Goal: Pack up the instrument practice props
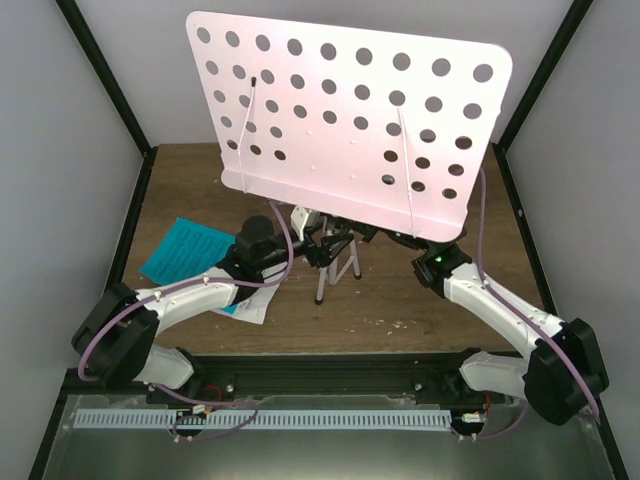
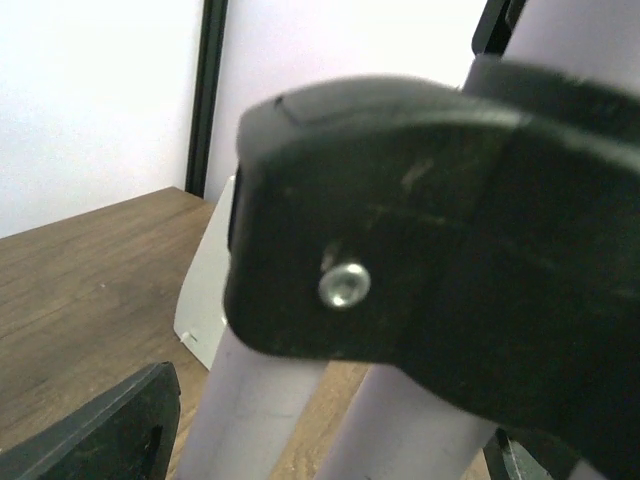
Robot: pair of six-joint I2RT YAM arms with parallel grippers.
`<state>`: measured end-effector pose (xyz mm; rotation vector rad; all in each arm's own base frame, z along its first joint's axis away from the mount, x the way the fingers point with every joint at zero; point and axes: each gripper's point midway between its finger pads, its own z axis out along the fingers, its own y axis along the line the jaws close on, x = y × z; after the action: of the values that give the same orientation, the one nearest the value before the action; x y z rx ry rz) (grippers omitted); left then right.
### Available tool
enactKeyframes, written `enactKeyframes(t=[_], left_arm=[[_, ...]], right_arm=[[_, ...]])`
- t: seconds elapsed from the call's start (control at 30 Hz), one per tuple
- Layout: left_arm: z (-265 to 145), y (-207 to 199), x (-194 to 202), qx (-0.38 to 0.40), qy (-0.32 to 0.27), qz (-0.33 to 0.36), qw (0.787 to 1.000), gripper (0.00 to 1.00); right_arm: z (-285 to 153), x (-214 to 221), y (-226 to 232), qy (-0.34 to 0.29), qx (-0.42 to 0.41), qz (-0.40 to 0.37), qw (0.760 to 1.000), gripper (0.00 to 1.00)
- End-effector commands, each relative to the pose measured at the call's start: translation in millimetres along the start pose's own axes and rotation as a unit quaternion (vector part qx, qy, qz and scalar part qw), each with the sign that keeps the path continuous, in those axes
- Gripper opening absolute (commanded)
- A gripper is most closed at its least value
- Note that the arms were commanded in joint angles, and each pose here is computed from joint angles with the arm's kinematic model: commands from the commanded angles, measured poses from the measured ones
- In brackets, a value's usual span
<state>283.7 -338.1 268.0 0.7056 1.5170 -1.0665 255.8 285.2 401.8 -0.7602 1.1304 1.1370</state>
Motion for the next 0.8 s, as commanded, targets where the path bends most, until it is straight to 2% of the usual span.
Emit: enactKeyframes(t=[0.0, 0.3, 0.47, 0.77], left_arm=[[8.6, 6.7, 17.3, -0.015, 0.016, 0.002, 1.000, 0.81], [28.6, 3.9, 26.8, -0.028, 0.014, -0.001, 1.000, 0.81], [40.6, 5.2, 31.0, -0.037, 0.014, -0.010, 0.999, 0.75], [42.8, 9.5, 29.0, -0.058, 0.001, -0.025, 0.998, 0.36]], right_arm=[[-8.8, -15.2, 19.1, -0.024, -0.019, 0.004, 1.000, 0.01], [-17.6, -13.8, 16.9, -0.033, 0.004, 0.027, 0.999, 0.01], [-20.6, -16.5, 14.8, -0.041, 0.017, 0.032, 0.999, 0.01], [-26.1, -30.2, 10.1, -0.060, 0.047, 0.033, 0.997, 0.01]])
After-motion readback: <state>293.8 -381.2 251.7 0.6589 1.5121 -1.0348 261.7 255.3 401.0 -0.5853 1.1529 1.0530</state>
